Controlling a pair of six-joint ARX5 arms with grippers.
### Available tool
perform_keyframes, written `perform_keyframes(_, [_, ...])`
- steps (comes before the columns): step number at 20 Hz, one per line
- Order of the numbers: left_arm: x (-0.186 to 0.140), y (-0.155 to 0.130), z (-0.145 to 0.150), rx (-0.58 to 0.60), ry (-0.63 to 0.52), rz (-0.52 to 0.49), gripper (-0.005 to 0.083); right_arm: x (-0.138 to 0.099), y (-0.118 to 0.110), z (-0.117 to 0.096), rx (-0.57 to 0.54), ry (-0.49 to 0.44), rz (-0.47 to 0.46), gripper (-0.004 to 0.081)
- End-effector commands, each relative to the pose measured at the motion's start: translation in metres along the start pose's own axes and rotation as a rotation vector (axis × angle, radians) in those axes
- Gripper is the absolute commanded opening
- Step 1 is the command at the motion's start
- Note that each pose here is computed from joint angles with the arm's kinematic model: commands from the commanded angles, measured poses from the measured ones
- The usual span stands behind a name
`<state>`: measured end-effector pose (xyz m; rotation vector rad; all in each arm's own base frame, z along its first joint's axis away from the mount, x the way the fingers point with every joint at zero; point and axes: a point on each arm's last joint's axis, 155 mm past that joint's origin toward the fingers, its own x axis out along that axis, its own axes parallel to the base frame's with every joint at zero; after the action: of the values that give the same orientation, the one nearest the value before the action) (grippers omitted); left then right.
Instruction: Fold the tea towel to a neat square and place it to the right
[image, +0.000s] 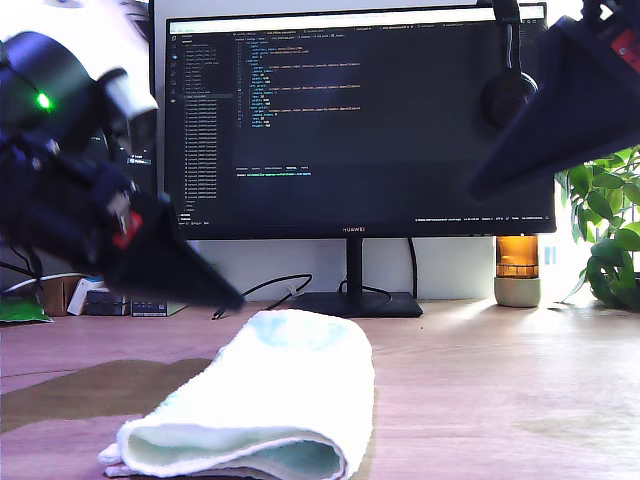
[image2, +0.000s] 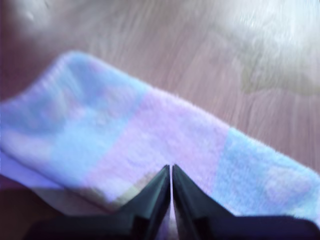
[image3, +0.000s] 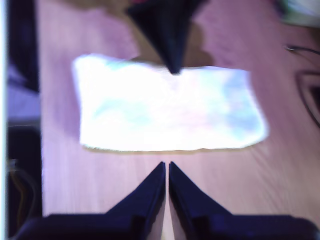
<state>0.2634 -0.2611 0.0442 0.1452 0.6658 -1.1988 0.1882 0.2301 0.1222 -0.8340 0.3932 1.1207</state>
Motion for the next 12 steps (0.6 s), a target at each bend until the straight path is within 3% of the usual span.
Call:
perform_keyframes(1, [0.003,0.003,-0.014,-0.019,0.028,0.021,-0.0024,0.014,0.011,-0.01,0.095,0.045,0.055,-0.0012])
perform_keyframes(5, [0.003,0.018,-0.011,0.004,0.023,0.103,-0.0024,0.033,0.021,-0.018,0.542,0.103,0.101,-0.0012])
perform_keyframes(7, [0.003,0.02,-0.011,0.011,0.025,0.118,-0.0024,0.037,0.024,-0.011,0.704,0.086,0.13,-0.0012])
perform_keyframes(9, [0.004,0.018,-0.01,0.016,0.025,0.113,-0.0024,0.038,0.021,0.0,0.699,0.039,0.139,-0.0012])
perform_keyframes(12, [0.006,0.014,-0.01,0.023,0.026,0.102,-0.0024,0.039,0.017,0.005,0.386,-0.005,0.127,0.0021])
